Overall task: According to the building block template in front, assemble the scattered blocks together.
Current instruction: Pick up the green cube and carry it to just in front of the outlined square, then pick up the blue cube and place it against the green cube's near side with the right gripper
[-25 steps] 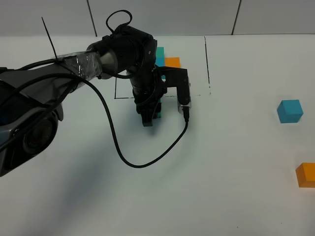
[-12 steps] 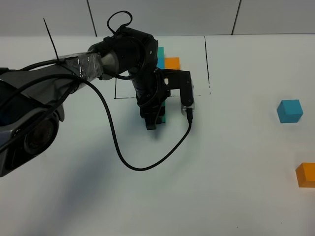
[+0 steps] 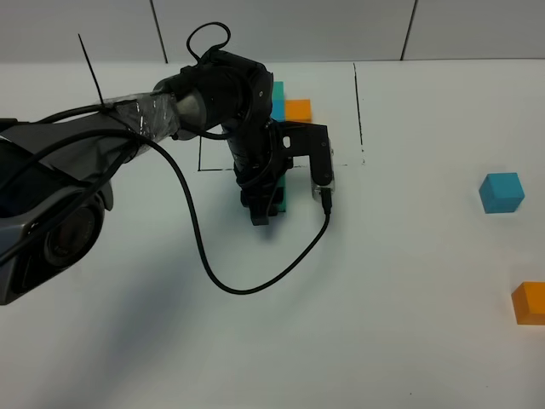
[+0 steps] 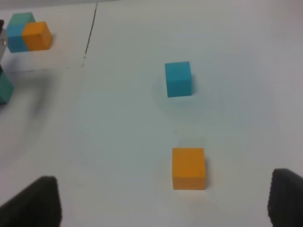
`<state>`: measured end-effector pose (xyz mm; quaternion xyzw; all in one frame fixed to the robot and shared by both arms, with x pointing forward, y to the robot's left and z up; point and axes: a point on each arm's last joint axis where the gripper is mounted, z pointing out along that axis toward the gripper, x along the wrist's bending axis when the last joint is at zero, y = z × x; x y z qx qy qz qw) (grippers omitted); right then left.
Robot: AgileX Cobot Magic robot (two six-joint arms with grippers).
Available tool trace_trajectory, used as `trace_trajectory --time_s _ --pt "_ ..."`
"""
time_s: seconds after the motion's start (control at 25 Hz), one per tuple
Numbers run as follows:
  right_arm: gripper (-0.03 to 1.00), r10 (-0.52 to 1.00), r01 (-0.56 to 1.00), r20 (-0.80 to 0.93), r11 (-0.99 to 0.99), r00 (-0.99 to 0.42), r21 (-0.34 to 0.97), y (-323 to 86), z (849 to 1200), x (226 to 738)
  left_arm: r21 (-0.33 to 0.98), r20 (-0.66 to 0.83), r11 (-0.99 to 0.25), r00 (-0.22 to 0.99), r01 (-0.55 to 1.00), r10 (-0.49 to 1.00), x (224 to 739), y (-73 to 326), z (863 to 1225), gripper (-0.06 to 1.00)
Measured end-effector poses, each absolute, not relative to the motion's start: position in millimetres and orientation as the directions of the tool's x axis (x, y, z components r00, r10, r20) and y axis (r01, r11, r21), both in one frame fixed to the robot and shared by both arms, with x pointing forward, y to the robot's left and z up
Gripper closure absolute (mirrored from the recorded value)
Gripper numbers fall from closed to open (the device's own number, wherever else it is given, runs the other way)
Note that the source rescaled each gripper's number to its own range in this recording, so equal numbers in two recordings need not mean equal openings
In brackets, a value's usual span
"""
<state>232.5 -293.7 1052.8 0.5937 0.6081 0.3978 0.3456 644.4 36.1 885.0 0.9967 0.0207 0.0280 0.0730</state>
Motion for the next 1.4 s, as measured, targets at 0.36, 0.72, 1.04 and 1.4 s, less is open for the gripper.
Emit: trace_trajectory --time_s 0.36,0.72,1.04,1.4 --pt "0.20 0.997 0.447 0.052 -0.022 -0.056 0.894 -294 1053 232 0.162 0.097 -0.987 0.995 0.010 0.026 648 35 901 -0.03" --pt "0.20 0.997 0.447 0.052 -0.022 -0.056 0.894 -294 1053 232 0.263 0.151 -0.947 0.961 0.187 0.232 640 46 985 -0.06" --pt "0.20 0.997 0.447 0.052 -0.022 -0.056 0.894 -294 1053 232 0.359 0.233 -0.835 0.826 0.418 0.514 641 112 1036 -0.06" --pt "0.20 0.997 0.447 0.052 -0.022 -0.056 0.894 -294 1053 232 0.445 0.168 -0.542 0.528 0.713 0.833 615 219 1063 -0.05"
